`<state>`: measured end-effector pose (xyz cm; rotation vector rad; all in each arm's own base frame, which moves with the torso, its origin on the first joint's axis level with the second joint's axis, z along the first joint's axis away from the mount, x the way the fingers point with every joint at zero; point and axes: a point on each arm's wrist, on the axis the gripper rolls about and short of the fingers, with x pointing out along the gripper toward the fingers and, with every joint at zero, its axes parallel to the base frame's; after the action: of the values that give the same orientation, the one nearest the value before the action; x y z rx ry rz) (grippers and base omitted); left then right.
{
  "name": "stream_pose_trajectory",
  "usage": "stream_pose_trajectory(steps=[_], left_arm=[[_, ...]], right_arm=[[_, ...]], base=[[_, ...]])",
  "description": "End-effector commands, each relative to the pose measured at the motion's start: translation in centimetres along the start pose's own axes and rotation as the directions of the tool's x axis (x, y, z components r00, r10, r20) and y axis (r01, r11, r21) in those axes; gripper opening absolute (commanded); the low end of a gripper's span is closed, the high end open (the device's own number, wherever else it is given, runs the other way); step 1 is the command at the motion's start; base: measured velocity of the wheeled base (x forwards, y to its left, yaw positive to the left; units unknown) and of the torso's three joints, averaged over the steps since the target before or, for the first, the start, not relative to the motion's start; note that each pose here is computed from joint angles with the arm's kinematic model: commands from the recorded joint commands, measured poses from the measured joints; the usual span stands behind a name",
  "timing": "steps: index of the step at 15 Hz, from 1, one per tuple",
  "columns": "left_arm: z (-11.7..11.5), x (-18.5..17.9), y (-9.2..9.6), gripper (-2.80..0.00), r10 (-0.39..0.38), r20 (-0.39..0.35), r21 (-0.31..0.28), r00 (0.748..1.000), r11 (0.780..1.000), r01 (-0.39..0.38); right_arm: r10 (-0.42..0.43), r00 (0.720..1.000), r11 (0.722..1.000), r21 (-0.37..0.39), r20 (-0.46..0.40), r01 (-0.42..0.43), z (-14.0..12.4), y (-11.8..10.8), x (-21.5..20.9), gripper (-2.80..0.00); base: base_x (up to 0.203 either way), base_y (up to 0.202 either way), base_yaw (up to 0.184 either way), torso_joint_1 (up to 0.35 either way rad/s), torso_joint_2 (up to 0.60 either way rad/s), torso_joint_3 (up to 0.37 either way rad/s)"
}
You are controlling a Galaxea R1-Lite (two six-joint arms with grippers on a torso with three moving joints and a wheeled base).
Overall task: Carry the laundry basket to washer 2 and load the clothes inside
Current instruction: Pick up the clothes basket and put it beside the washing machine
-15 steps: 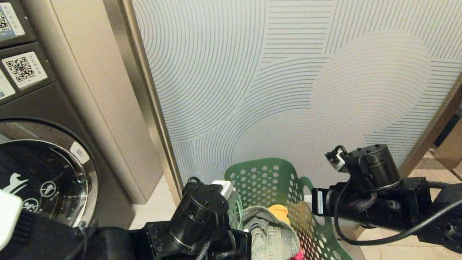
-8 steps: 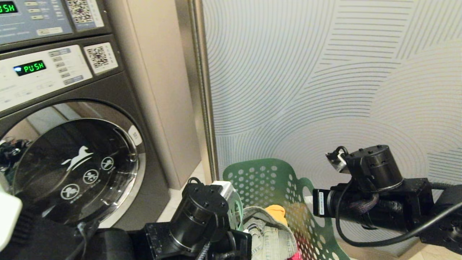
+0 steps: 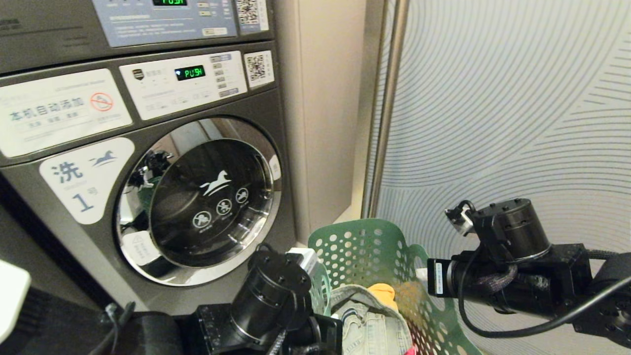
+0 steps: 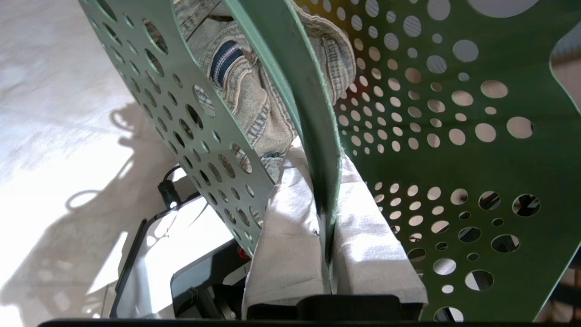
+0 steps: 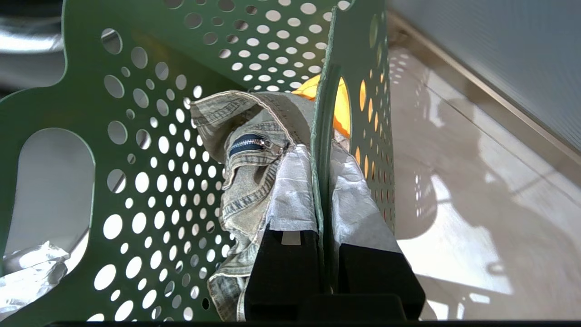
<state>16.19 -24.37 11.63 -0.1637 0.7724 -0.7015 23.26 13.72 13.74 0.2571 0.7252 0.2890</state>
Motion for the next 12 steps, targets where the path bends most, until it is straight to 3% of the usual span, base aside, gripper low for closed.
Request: stream_pose_trajectory(steps=[1,12], left_arm=[[0.04,-0.01,0.0,-2.8,-0.001,0.003,-0.005,1.0,1.0,0.001],[0.12,0.03,-0.05,-2.8,-0.003,0.007,-0.006,1.0,1.0,0.003]], right_arm=[[0.001,1.0,1.0,0.003,0.002,-0.001,0.04,0.03,0.07,-2.8],[0.003,1.0,1.0,-0.001,0.005,-0.003,0.09,0.08,-0.02,-2.8]], base=[[0.002,-0.009,0.17,0.002,0.0,0.004],[0.001,-0.007,0.176,0.002,0.0,0.002]])
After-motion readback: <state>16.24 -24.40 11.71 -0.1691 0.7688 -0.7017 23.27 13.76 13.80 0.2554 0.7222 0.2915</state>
